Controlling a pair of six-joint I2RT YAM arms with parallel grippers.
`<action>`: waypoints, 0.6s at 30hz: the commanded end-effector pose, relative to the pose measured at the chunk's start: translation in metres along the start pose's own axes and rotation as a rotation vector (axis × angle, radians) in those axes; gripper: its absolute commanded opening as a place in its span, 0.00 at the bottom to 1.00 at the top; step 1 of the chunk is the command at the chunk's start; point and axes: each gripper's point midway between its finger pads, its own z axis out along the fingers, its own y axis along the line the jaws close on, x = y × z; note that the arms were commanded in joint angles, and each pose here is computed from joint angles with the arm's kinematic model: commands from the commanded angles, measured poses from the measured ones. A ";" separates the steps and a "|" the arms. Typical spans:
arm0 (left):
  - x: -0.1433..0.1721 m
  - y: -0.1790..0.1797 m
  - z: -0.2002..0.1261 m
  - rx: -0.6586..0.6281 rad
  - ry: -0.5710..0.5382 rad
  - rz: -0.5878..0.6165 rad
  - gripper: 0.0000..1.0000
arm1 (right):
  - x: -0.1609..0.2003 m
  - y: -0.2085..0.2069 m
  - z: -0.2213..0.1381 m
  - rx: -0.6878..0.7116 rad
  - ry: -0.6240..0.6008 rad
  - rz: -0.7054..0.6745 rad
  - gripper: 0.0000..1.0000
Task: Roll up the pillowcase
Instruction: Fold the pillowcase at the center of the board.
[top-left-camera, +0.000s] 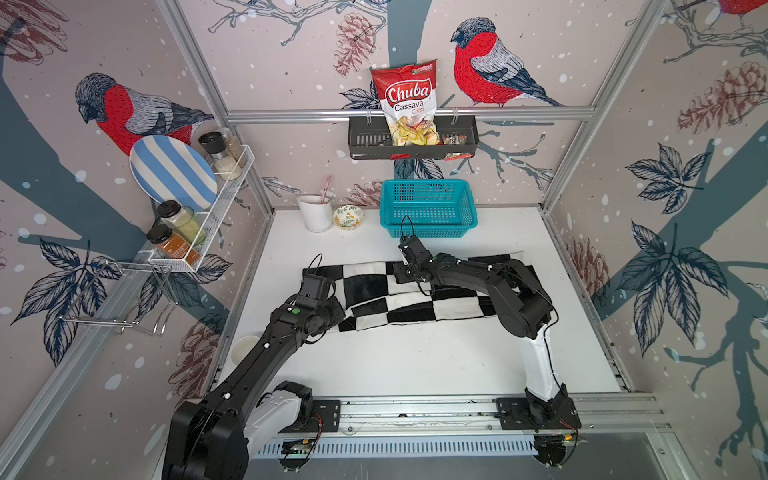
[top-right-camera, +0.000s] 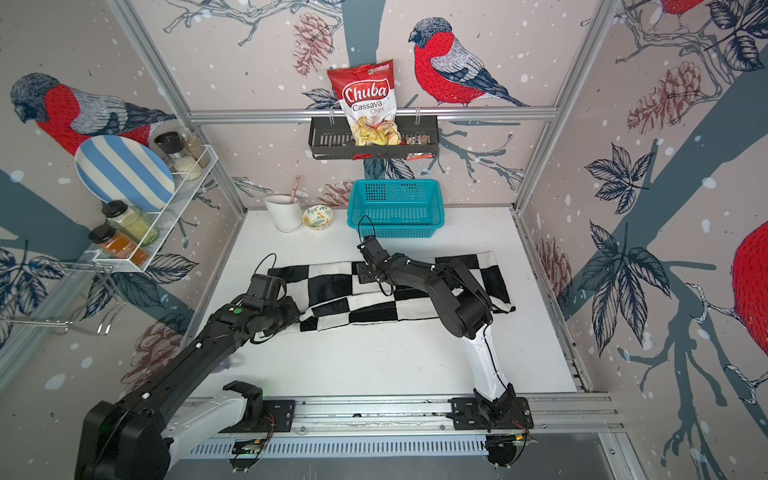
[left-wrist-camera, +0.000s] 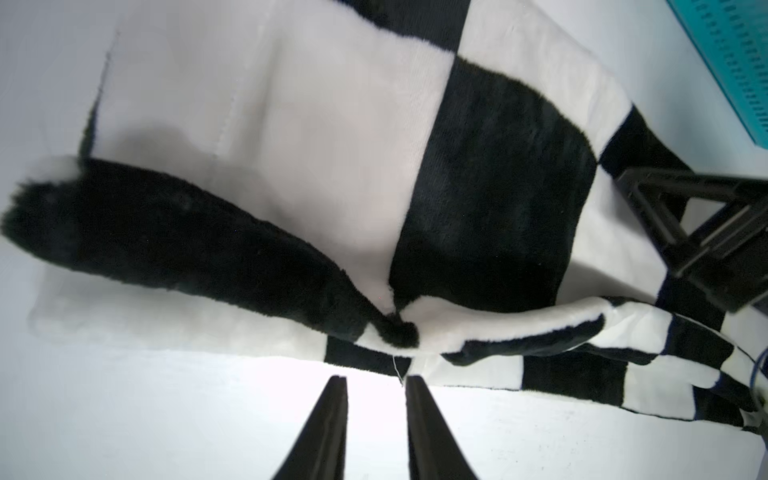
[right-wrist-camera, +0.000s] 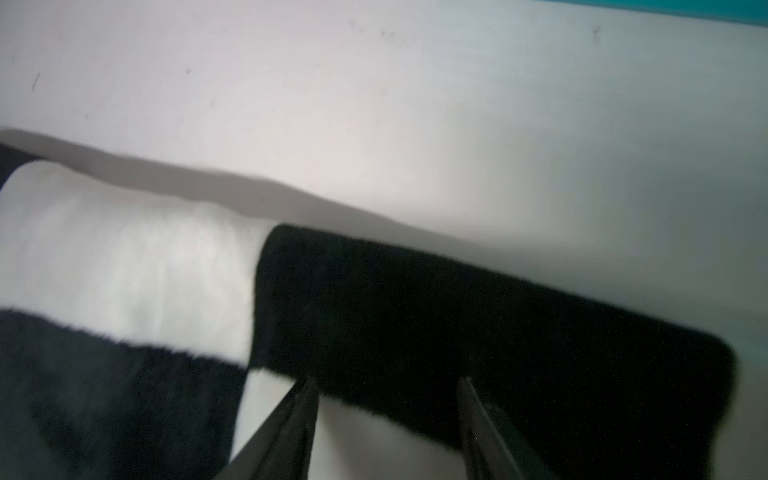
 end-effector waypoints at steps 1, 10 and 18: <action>-0.023 -0.003 -0.002 -0.039 -0.085 0.007 0.31 | 0.011 0.007 -0.020 0.010 0.001 -0.030 0.59; -0.055 -0.012 0.058 -0.122 -0.062 0.043 0.30 | 0.071 0.020 -0.037 0.003 0.093 -0.049 0.58; -0.027 0.037 0.064 -0.227 -0.021 -0.051 0.29 | 0.136 0.042 -0.087 -0.029 0.128 -0.017 0.58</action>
